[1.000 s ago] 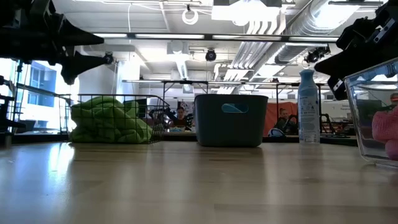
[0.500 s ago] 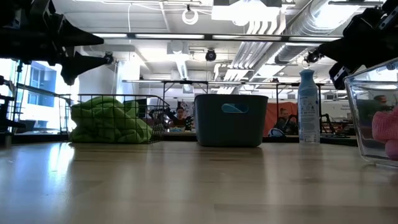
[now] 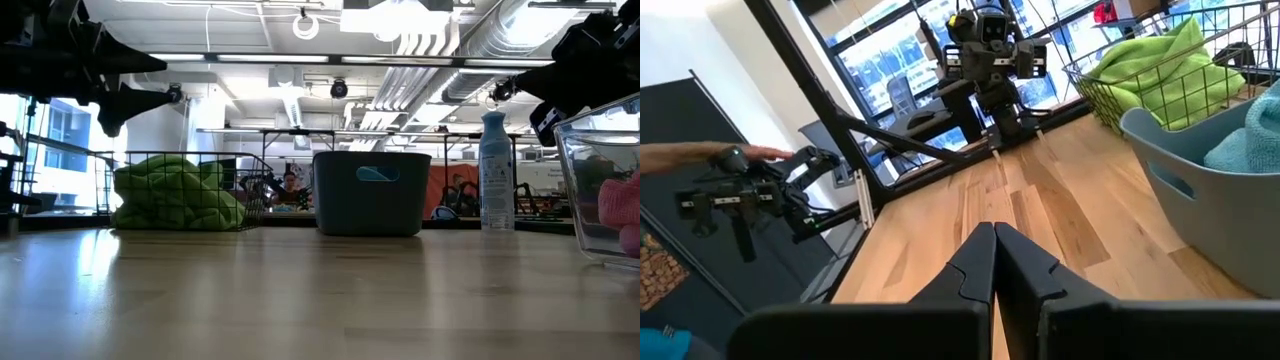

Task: Sort microfiber towel by color & place in baskets
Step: Return to Home Position

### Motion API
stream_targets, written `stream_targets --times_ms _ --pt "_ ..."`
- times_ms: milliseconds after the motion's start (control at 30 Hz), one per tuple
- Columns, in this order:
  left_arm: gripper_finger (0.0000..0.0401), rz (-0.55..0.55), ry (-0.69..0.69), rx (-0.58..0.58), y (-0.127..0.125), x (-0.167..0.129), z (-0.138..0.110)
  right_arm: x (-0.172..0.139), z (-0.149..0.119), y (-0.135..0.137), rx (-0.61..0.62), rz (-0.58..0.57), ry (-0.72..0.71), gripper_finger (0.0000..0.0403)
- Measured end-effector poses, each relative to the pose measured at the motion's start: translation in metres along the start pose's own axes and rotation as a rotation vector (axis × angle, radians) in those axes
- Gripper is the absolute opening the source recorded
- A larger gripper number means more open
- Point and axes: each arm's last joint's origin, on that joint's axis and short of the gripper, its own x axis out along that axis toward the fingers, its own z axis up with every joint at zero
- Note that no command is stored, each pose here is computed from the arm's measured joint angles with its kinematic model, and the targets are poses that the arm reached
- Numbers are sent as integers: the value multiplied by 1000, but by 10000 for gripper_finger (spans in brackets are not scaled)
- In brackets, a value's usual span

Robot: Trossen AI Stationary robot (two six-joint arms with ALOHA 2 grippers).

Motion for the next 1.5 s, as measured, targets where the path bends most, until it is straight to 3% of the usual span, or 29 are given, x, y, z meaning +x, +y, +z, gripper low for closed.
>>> stream_targets --times_ms 533,633,933,1500 --pt "250 0 1 11 0 0 0 0 0 0 0 0 1 0" --pt "250 10 -3 181 1 0 0 0 0 0 0 0 1 0" --pt "250 -41 14 457 0 0 -1 0 0 0 0 0 2 0" --pt "250 -35 16 397 0 0 -1 0 0 0 0 -1 2 0"
